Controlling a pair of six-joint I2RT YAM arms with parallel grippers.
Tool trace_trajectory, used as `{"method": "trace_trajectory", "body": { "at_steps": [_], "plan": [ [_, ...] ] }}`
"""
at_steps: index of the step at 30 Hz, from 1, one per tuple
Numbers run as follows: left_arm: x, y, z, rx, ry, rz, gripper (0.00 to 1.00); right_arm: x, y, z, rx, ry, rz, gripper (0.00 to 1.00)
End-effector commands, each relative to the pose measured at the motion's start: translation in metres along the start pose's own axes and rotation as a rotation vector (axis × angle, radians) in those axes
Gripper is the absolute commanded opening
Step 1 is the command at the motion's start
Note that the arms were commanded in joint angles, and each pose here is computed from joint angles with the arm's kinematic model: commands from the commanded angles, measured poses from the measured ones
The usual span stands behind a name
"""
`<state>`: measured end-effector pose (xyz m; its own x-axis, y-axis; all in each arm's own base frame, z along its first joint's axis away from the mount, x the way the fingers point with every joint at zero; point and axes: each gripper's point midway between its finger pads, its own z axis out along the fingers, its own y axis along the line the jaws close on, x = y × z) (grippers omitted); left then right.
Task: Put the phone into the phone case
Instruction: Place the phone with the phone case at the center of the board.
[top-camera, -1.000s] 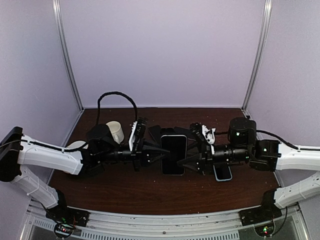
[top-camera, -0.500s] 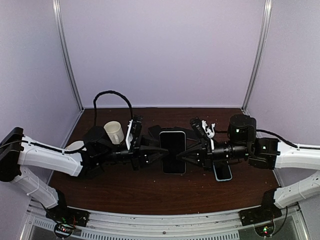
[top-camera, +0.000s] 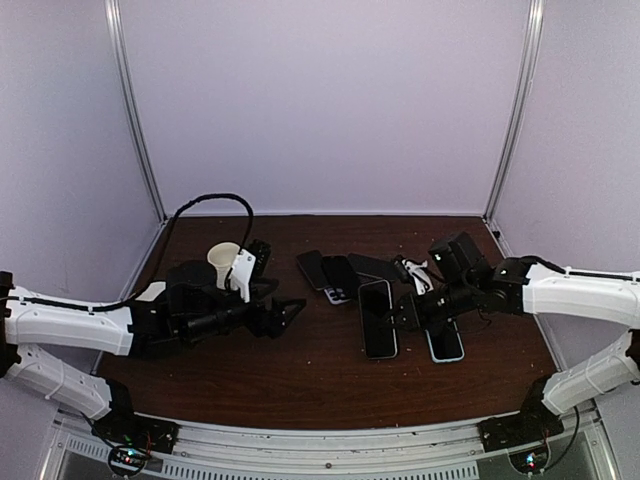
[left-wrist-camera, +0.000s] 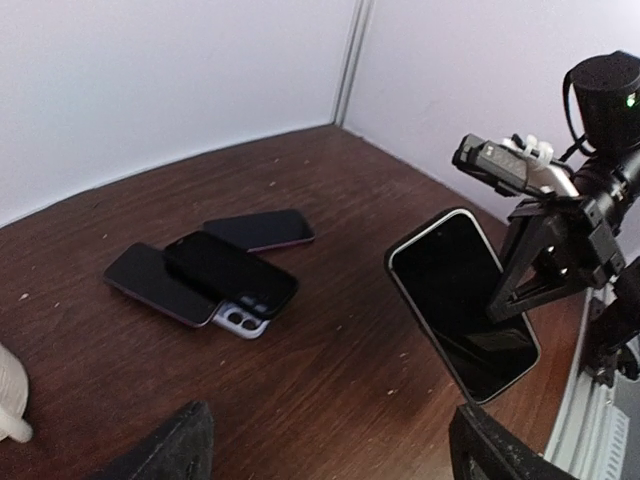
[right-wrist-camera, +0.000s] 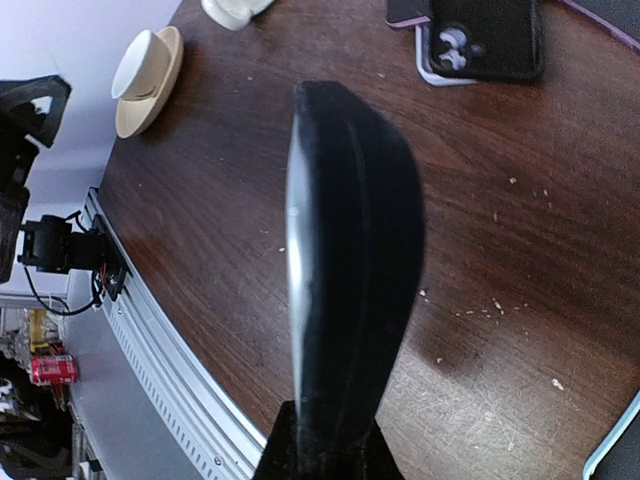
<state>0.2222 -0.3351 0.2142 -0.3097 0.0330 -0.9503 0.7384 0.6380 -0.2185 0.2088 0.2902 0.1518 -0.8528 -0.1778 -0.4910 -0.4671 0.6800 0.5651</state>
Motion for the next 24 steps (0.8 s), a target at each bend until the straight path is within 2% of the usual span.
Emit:
{"method": "trace_trajectory", "body": {
  "at_steps": [1,12,15,20,24],
  "plan": [
    [0.01,0.032,-0.003,-0.182,0.086,0.058,0.86,0.001,-0.012,0.012,-0.031,0.049,0.144,0.0],
    [0.02,0.036,-0.005,-0.192,0.106,0.1,0.86,0.033,-0.081,0.035,0.066,0.198,0.299,0.0],
    [0.022,0.036,-0.003,-0.191,0.112,0.102,0.86,0.041,-0.098,0.039,0.104,0.232,0.319,0.06],
    [0.021,0.037,-0.003,-0.191,0.108,0.103,0.87,0.054,-0.127,0.036,0.272,0.314,0.29,0.24],
    [0.022,0.039,-0.003,-0.193,0.109,0.104,0.87,0.057,-0.146,0.027,0.392,0.325,0.26,0.29]
  ]
}}
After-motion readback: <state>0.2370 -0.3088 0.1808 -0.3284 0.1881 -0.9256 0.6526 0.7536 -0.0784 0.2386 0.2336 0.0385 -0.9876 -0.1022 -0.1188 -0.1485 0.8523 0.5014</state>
